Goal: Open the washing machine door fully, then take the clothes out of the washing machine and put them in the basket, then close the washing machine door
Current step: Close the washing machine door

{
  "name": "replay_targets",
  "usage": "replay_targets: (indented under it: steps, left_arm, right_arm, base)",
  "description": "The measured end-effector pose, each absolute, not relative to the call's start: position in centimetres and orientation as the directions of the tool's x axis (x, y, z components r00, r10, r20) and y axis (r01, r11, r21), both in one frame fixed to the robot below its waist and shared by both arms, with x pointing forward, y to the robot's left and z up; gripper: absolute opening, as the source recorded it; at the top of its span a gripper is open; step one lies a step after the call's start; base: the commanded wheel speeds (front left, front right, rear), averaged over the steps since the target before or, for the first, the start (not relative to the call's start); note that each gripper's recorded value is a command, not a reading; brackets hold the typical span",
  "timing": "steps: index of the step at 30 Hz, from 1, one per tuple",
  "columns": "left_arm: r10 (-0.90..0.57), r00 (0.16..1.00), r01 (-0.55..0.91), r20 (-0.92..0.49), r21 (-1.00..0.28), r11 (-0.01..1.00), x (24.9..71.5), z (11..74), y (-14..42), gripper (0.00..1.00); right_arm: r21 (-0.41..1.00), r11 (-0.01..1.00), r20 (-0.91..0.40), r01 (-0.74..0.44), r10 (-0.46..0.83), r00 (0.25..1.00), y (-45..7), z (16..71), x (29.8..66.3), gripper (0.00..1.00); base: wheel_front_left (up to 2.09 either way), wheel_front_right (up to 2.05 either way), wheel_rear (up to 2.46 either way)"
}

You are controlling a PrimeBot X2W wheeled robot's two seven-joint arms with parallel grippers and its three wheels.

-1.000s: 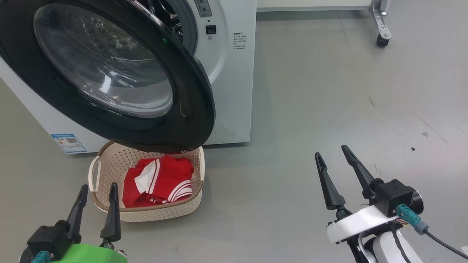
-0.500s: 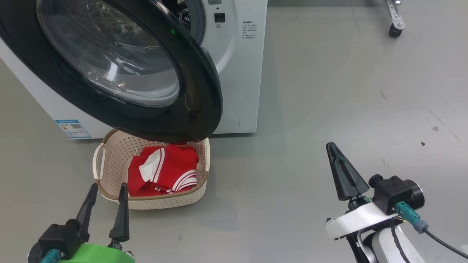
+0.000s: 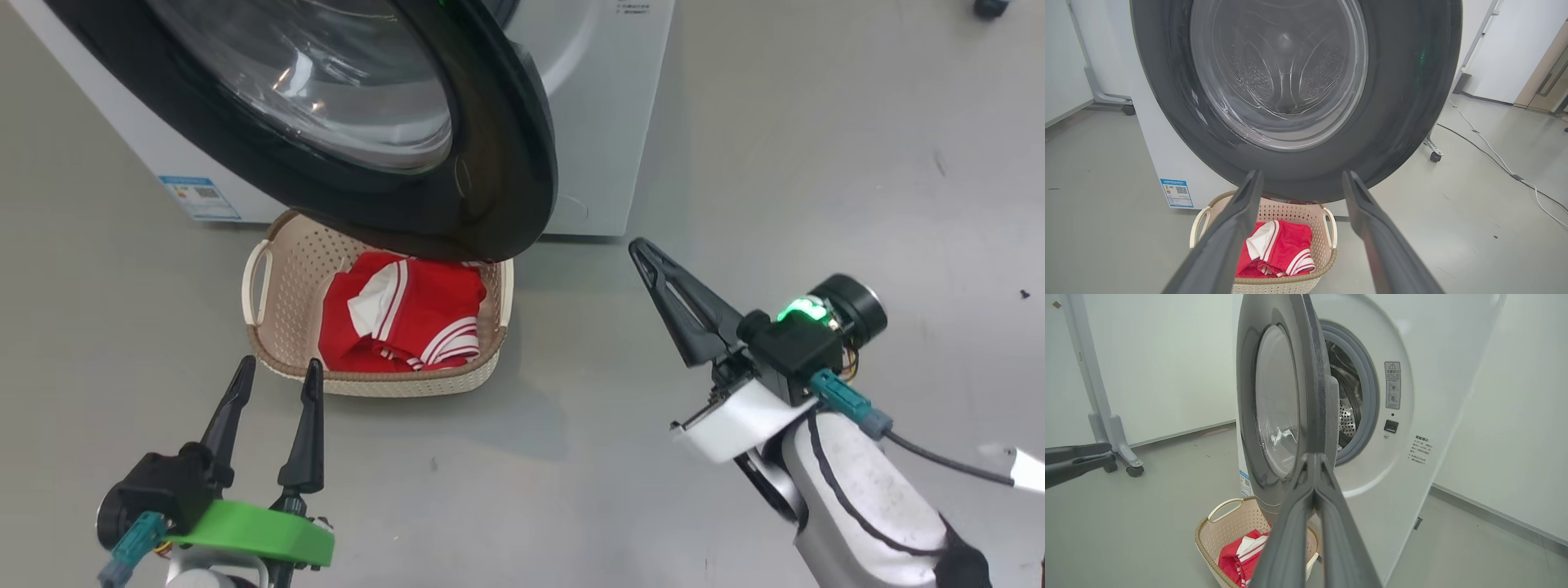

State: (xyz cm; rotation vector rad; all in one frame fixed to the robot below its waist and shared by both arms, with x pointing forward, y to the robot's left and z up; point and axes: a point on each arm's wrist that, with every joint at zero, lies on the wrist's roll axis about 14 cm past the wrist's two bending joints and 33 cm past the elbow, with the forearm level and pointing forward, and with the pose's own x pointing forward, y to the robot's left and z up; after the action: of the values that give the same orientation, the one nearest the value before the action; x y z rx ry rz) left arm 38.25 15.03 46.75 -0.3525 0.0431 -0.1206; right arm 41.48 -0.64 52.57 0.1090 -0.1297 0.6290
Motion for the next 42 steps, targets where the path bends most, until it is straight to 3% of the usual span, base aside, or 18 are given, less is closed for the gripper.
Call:
replay_targets:
  steps: [9, 17, 28, 42]
  left_arm:
    - [-0.069, 0.997, 0.053, -0.034, -0.349, 0.936, 39.5, 46.2, 16.4, 1.00]
    - [-0.008, 0.998, -0.016, -0.068, -0.344, 0.939, 39.6, 45.2, 18.2, 1.00]
    - [0.079, 0.988, -0.118, -0.131, -0.327, 0.938, 38.9, 43.5, 20.9, 1.00]
    - [0.055, 0.984, -0.110, -0.170, -0.330, 0.937, 40.3, 41.6, 20.2, 1.00]
  right_arm:
    - [-0.046, 0.660, 0.121, -0.750, 0.749, 0.652, 5.2, 51.8, 44.6, 0.00]
    - [-0.036, 0.601, 0.083, -0.798, 0.798, 0.597, 7.5, 49.6, 47.3, 0.00]
    - [0.026, 0.596, 0.073, -0.802, 0.799, 0.597, 9.1, 47.1, 50.5, 0.00]
    - [0.007, 0.638, 0.109, -0.770, 0.765, 0.634, 8.1, 47.2, 55.8, 0.00]
  base:
    - [0.00, 0.00, 0.00]
    - [0.00, 0.00, 0.00]
    - [0.00, 0.00, 0.00]
    - [0.00, 0.00, 0.00]
